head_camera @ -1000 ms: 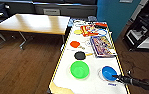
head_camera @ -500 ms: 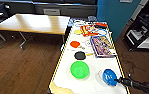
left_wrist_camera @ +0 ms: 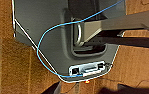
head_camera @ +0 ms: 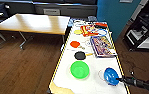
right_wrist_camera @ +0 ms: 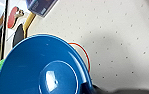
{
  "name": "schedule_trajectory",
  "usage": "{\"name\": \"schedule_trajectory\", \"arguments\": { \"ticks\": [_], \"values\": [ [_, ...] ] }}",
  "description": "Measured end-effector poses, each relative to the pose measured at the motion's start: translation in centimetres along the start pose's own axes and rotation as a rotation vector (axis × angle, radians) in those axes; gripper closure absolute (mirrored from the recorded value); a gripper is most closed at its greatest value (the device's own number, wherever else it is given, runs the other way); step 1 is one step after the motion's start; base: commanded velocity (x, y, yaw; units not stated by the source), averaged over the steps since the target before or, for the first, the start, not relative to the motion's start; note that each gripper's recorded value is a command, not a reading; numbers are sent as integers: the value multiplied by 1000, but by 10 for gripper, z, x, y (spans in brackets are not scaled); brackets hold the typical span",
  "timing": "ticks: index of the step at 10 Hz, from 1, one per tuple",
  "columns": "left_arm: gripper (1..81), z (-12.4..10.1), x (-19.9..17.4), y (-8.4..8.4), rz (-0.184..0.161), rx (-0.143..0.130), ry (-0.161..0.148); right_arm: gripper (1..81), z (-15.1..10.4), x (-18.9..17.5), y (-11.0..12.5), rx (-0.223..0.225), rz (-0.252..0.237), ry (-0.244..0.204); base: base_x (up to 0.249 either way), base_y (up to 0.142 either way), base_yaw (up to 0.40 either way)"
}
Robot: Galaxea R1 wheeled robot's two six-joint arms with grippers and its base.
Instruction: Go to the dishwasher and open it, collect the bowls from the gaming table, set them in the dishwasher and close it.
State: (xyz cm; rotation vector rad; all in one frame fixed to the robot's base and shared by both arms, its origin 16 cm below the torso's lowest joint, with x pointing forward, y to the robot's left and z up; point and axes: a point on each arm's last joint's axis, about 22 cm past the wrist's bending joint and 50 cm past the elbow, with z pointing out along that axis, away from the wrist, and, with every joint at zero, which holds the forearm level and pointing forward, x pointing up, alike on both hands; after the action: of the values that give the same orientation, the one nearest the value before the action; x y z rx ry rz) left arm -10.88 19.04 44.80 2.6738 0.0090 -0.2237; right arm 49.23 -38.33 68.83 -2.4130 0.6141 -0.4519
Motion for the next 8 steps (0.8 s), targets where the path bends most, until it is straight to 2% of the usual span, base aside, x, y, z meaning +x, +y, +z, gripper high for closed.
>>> {"name": "schedule_trajectory", "arguments": {
  "ticks": [1,2,3,4,5,6,7,8],
  "values": [
    [10,1,1,3,0,-4,3,811,-30,32,-8,-19,-28,29,0,0,0],
    [10,3,1,8,0,-11,5,811,-60,53,-15,-42,-53,41,0,0,0],
    [10,4,2,11,2,-16,6,811,-91,64,-12,-87,-70,40,0,0,0],
    [10,4,2,11,2,-16,6,811,-120,64,3,-154,-80,24,0,0,0],
    [10,4,2,12,1,-18,7,811,-148,52,20,-232,-93,-17,0,0,0],
    [10,5,4,17,1,-29,10,811,-169,38,27,-288,-113,-59,0,0,0],
    [10,5,7,24,-1,-45,15,811,-189,25,27,-324,-146,-91,0,0,0],
    [10,4,9,27,-2,-55,18,811,-198,20,28,-341,-160,-97,0,0,0]
  ]
}}
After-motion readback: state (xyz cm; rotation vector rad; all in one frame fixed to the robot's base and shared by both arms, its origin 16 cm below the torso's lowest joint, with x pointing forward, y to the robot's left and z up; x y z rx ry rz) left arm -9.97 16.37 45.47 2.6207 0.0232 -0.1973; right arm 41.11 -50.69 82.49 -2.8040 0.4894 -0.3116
